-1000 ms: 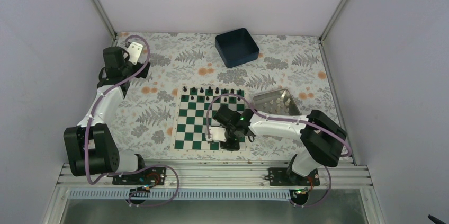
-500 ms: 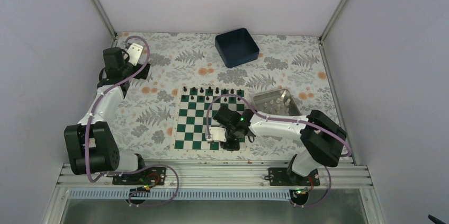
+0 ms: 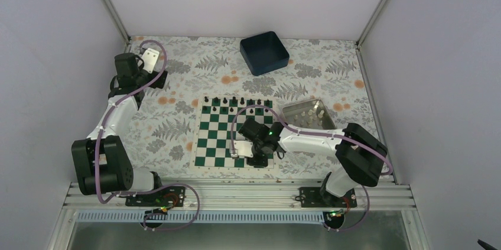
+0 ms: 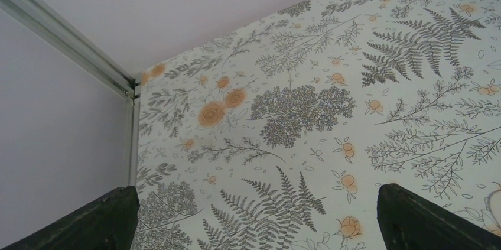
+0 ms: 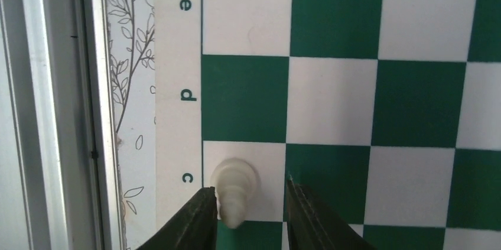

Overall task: Set up the chess pieces on the board
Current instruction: Place the chess piece on the chessboard, then pick up the chess piece from the storage box.

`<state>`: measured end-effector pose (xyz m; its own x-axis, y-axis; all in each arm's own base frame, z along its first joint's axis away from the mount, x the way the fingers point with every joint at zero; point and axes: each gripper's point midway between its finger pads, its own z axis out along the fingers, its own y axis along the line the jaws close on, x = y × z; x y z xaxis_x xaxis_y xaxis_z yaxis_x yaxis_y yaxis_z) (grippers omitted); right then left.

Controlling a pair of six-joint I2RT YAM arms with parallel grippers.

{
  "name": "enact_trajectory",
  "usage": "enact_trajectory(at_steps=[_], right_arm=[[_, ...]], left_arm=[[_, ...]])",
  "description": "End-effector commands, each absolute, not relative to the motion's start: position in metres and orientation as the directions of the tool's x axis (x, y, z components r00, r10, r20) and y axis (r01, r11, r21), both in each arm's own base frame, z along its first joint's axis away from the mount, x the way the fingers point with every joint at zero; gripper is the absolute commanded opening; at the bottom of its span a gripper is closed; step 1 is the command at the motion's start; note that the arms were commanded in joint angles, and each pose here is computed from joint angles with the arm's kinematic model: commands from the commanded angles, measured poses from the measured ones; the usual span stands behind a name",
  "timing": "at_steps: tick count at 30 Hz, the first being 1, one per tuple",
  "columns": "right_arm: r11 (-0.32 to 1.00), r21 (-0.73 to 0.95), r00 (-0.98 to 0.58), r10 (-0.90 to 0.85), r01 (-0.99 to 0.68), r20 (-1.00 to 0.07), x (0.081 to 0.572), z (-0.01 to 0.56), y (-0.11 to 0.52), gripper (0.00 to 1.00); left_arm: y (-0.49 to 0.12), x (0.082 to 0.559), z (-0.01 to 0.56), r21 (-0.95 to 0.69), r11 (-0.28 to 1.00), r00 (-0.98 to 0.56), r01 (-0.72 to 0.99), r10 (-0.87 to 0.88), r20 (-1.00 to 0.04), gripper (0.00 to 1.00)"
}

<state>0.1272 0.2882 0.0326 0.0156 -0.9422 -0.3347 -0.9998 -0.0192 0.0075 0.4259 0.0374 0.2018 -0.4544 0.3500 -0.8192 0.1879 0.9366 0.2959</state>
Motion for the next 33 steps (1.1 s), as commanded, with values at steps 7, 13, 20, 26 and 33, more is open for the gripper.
enact_trajectory(at_steps=[7, 13, 20, 26, 33], right_arm=[[0.018, -0.050, 0.005, -0.900, -0.999, -0.436, 0.141, 0.091, 0.289, 0.43], [0.174, -0.134, -0.091, -0.876, -0.976, -0.475, 0.193, 0.119, 0.251, 0.44], [0.430, -0.222, -0.292, -0.835, -0.875, -0.466, 0.280, 0.116, 0.162, 0.44], [0.519, -0.199, -0.394, -0.803, -0.831, -0.447, 0.314, 0.103, 0.109, 0.43], [0.568, -0.166, -0.467, -0.783, -0.806, -0.410, 0.335, 0.072, 0.086, 0.43]], left_arm=[[0.032, 0.429, 0.206, 0.273, 0.937, -0.427, 0.219, 0.343, -0.836, 1.00], [0.031, 0.430, 0.207, 0.269, 0.936, -0.426, 0.229, 0.345, -0.837, 1.00], [0.032, 0.432, 0.207, 0.267, 0.937, -0.425, 0.226, 0.341, -0.838, 1.00], [0.034, 0.431, 0.207, 0.274, 0.936, -0.428, 0.219, 0.345, -0.835, 1.00], [0.036, 0.429, 0.201, 0.269, 0.940, -0.436, 0.210, 0.336, -0.835, 1.00]])
